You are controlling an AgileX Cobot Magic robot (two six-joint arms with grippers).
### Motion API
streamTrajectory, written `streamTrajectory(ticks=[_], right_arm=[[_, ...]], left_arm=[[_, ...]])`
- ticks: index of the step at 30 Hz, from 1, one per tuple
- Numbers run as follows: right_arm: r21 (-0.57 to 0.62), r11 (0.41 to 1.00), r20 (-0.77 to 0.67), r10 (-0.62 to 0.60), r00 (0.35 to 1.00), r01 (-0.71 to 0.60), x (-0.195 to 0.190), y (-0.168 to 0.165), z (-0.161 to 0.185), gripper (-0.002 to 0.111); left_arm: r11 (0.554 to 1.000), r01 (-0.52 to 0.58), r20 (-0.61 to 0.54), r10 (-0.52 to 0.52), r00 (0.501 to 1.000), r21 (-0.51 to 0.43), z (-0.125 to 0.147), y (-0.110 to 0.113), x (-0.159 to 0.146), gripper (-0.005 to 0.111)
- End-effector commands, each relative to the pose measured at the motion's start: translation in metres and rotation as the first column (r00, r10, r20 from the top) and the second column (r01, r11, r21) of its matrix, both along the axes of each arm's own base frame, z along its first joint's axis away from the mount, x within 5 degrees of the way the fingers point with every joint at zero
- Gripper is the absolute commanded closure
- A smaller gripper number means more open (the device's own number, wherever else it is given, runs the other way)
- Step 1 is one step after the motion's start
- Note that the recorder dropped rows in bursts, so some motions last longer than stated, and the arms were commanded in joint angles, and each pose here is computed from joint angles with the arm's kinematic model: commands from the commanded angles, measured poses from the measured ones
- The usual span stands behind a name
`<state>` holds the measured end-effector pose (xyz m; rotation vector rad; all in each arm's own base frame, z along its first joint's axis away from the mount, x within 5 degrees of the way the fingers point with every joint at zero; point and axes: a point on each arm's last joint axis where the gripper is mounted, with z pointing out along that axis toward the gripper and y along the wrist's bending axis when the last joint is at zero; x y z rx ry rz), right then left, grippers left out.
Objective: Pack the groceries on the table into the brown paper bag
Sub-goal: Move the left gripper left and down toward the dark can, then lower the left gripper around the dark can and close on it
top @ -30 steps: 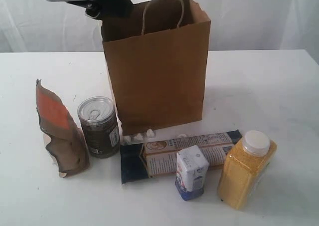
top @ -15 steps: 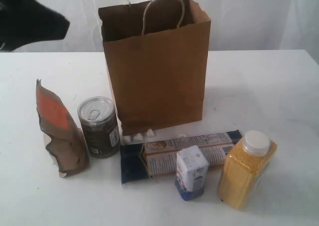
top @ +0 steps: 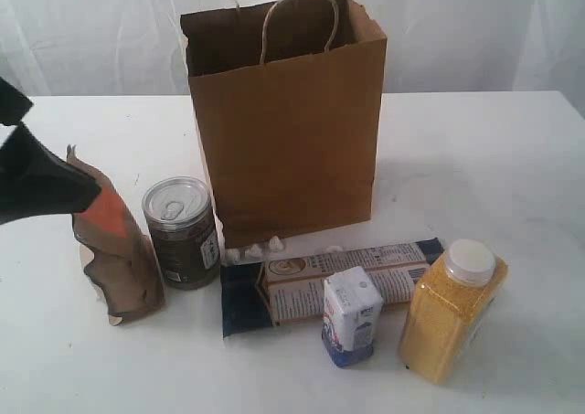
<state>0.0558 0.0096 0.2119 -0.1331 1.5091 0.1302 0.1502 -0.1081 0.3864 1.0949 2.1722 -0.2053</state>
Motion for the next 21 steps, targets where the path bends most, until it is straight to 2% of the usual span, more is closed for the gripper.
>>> streamTrajectory(ticks=[1, 12, 16, 21], right_arm=[[-0.006, 1.0, 0.008, -0.01, 1.0, 0.01, 0.0, -0.001, -0.001, 0.108], [-0.006, 1.0, 0.008, -0.01, 1.0, 0.01, 0.0, -0.001, -0.001, 0.108], [-0.006, 1.0, 0.008, -0.01, 1.0, 0.01, 0.0, -0.001, -0.001, 0.108], [-0.006, 1.0, 0.008, -0.01, 1.0, 0.01, 0.0, -0.001, -0.001, 0.108]], left_arm=[[1.0, 0.015, -0.052, -0.014, 0.999, 0.015, -0.019, -0.018, 0.024, 0.002], [0.992, 0.031, -0.216, -0.004, 0.976, 0.123, -0.047, -0.066, 0.096, 0.002], [0.984, 0.03, -0.286, 0.022, 0.958, 0.174, -0.059, -0.073, 0.118, 0.002], [0.982, 0.022, -0.277, 0.031, 0.96, 0.186, -0.071, -0.068, 0.137, 0.002]])
